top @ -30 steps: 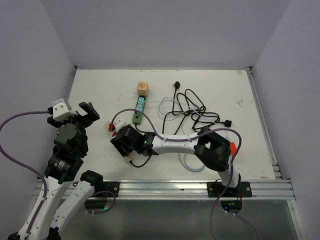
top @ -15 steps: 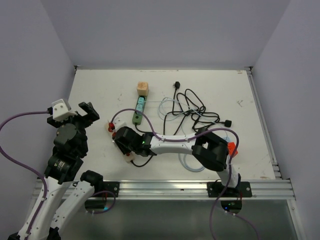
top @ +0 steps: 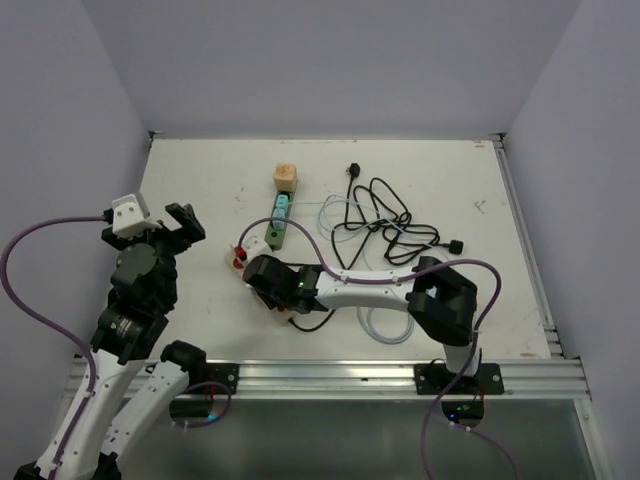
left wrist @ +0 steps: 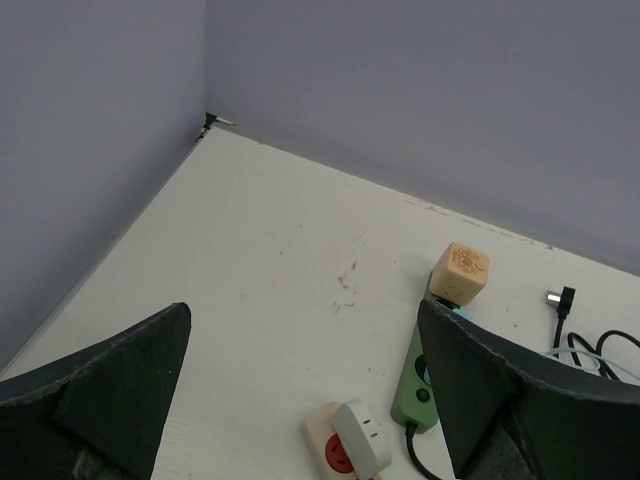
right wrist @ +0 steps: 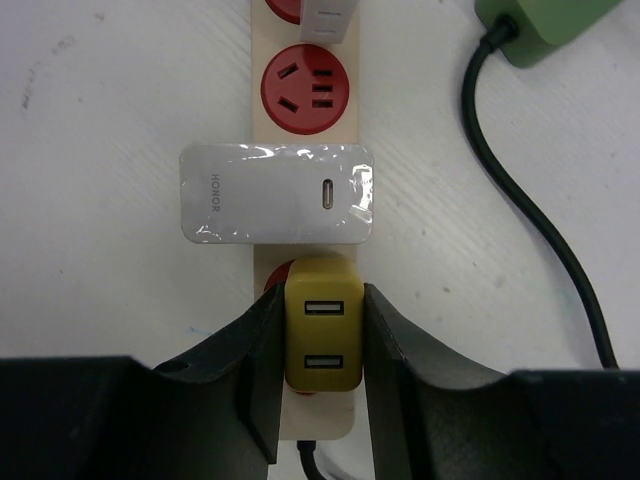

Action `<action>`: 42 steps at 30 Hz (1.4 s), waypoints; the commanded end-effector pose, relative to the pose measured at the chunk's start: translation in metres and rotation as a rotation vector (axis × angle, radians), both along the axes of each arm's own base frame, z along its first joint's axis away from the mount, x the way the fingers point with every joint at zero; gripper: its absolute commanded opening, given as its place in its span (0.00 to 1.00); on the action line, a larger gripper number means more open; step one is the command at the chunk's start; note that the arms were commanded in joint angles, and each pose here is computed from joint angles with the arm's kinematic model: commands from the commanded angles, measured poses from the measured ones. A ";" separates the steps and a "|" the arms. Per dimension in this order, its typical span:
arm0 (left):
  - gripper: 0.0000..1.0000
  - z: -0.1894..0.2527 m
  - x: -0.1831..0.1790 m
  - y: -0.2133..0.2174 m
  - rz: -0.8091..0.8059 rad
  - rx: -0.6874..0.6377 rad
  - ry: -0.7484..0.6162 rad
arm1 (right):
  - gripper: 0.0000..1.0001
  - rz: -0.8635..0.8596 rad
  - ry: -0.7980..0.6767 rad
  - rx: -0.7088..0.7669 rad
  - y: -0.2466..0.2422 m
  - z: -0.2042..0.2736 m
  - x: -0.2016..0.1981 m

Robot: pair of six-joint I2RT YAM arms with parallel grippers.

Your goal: Pull the plug off the socket

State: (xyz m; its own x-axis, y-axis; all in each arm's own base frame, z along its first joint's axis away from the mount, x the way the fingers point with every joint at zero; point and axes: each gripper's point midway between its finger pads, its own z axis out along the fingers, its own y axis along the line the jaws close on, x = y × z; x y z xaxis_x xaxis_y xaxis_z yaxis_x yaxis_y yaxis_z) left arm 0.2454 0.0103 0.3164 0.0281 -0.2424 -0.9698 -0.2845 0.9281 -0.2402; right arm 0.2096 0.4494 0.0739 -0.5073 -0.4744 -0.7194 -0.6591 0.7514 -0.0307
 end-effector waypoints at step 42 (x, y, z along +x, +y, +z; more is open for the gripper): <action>0.71 -0.200 0.001 -0.187 -0.844 -0.347 0.262 | 0.00 -0.236 0.056 0.181 -0.146 -0.003 -0.003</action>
State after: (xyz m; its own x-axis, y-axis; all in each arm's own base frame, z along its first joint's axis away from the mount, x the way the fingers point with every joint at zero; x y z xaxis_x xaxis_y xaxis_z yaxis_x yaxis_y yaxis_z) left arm 0.2355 -0.1632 0.0940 -0.5712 -0.3332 -0.7502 0.2760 0.7827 -0.5578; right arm 0.2000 0.3062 0.0679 -0.6222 -0.2647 -0.7367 -0.5073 0.8531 0.1219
